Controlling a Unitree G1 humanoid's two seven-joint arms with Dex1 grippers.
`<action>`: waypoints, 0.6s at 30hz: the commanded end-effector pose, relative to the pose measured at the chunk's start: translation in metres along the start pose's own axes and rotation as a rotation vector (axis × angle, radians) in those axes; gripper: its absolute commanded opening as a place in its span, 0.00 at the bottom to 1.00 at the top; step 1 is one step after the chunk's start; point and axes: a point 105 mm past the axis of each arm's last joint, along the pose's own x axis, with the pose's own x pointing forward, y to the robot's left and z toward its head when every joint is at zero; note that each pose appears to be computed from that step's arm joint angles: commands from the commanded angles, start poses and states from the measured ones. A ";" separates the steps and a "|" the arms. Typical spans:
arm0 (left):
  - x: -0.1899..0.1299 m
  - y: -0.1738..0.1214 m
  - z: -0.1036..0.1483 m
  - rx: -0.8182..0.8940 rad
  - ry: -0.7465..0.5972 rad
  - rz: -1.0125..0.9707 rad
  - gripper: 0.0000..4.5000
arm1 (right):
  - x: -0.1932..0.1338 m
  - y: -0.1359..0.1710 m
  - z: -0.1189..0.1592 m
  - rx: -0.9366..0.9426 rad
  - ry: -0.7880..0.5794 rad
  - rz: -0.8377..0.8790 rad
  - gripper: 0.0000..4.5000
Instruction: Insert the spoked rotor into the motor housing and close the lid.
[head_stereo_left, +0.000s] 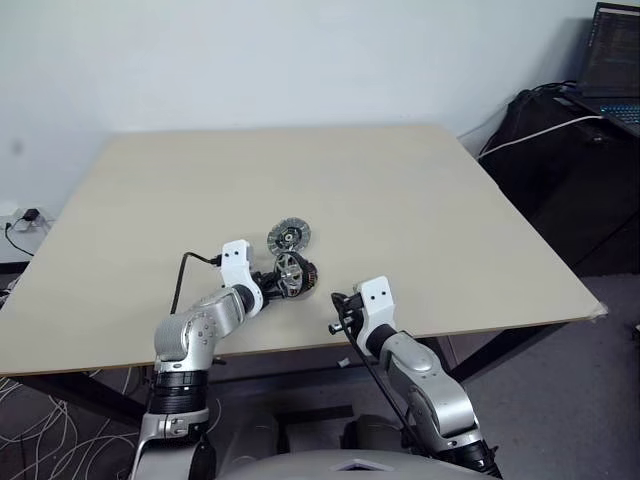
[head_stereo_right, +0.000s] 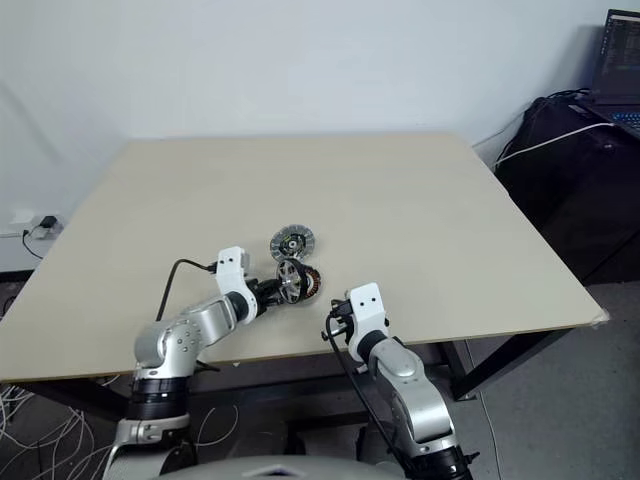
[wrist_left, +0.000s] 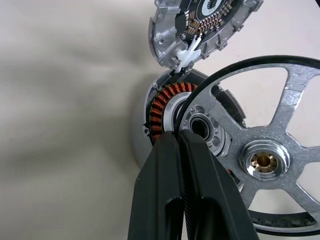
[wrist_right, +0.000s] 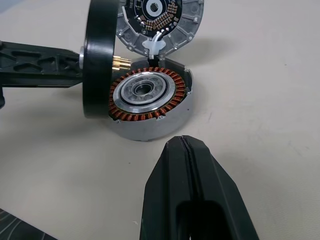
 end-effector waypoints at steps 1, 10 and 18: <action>0.002 -0.007 0.016 0.002 -0.060 -0.011 0.00 | 0.000 -0.001 0.017 -0.008 -0.065 -0.007 0.00; 0.005 -0.003 0.022 -0.028 -0.087 0.034 0.00 | -0.001 -0.001 0.017 -0.007 -0.066 -0.008 0.00; 0.007 -0.001 0.022 -0.037 -0.089 0.045 0.38 | 0.000 -0.001 0.018 -0.009 -0.068 -0.008 0.00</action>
